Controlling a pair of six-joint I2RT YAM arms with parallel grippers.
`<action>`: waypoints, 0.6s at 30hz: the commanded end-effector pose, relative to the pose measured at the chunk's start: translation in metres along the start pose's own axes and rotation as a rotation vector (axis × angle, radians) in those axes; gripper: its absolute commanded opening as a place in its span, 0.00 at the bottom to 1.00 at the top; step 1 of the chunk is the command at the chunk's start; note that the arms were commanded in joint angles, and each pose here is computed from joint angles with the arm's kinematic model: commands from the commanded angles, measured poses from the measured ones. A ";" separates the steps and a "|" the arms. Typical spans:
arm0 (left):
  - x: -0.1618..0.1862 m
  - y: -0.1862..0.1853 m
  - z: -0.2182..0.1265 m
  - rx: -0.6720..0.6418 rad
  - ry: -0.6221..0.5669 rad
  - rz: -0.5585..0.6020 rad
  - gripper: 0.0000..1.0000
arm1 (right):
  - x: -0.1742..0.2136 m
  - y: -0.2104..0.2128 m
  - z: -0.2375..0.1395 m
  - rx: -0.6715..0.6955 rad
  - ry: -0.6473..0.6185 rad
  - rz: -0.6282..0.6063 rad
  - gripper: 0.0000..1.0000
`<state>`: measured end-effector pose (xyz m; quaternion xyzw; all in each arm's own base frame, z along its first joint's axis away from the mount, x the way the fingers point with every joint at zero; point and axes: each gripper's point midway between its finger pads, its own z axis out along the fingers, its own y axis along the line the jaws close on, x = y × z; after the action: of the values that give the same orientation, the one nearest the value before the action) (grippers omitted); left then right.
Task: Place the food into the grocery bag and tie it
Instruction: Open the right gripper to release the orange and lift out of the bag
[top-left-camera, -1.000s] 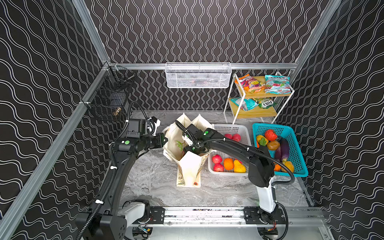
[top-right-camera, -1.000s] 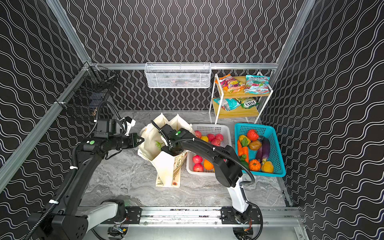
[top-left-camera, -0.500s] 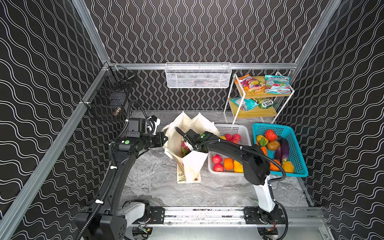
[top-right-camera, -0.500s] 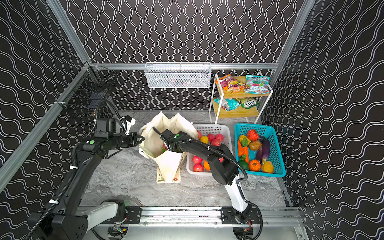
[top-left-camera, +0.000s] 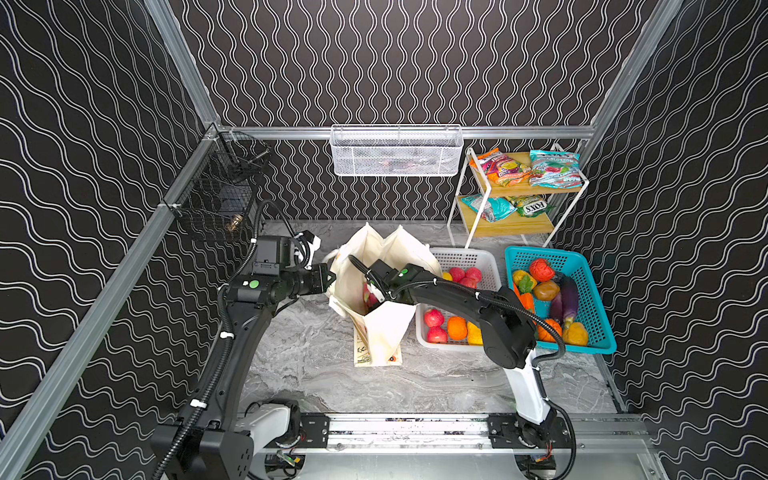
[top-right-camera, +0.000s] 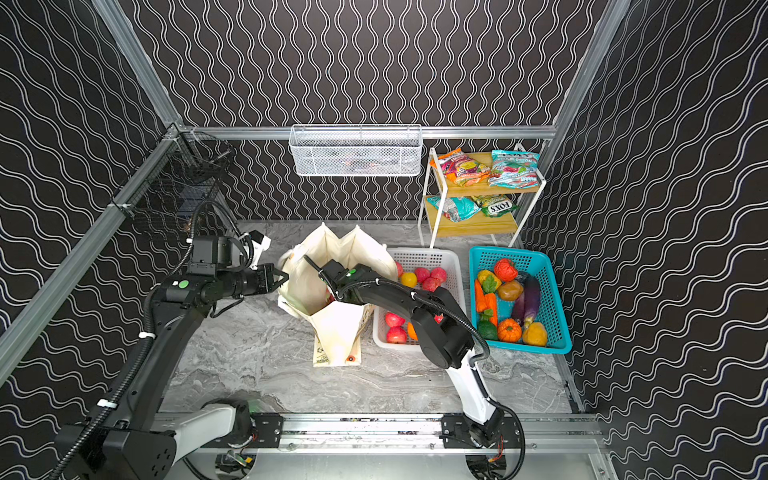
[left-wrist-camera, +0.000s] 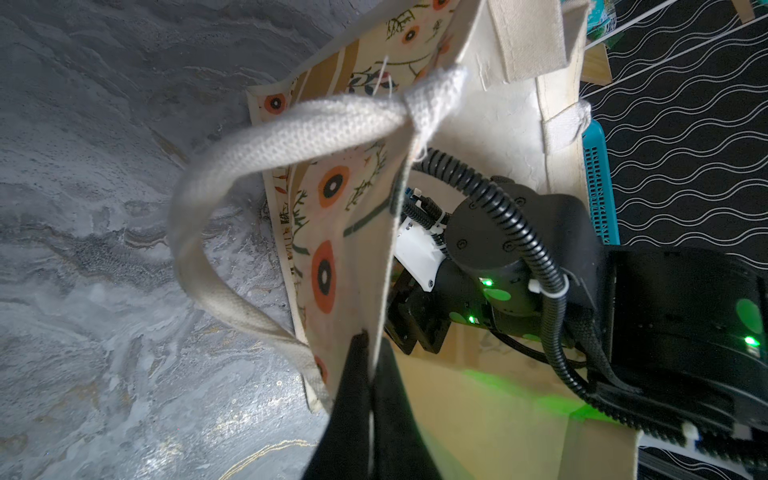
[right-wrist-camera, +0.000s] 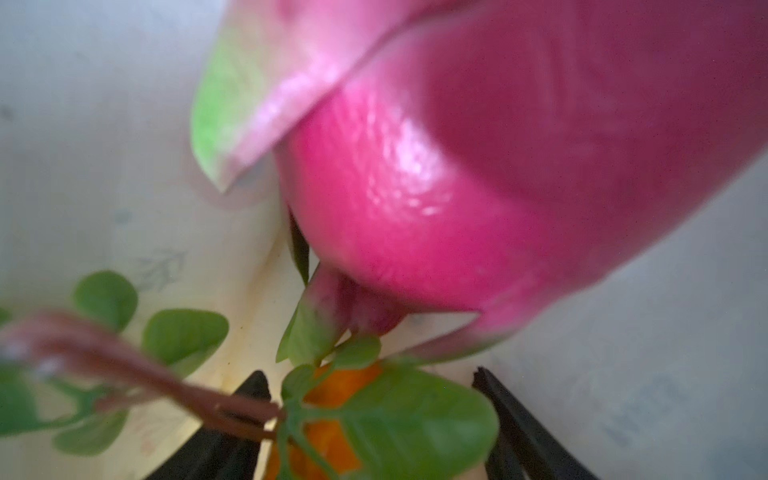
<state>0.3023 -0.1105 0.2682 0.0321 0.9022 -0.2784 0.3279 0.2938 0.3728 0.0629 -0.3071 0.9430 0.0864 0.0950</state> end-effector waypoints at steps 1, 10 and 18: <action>-0.004 -0.004 -0.002 0.011 -0.013 0.019 0.00 | -0.001 -0.006 -0.008 0.036 -0.009 -0.008 0.84; 0.000 -0.003 0.001 0.019 -0.008 0.019 0.00 | -0.014 -0.007 -0.031 0.055 -0.083 0.013 0.99; 0.002 -0.001 0.007 0.025 0.002 0.024 0.00 | -0.058 -0.002 -0.105 0.048 -0.313 0.069 0.99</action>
<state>0.3019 -0.1112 0.2603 0.0324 0.9038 -0.2798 0.3223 0.3157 0.3768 0.1417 -0.2808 0.9341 0.1001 0.1964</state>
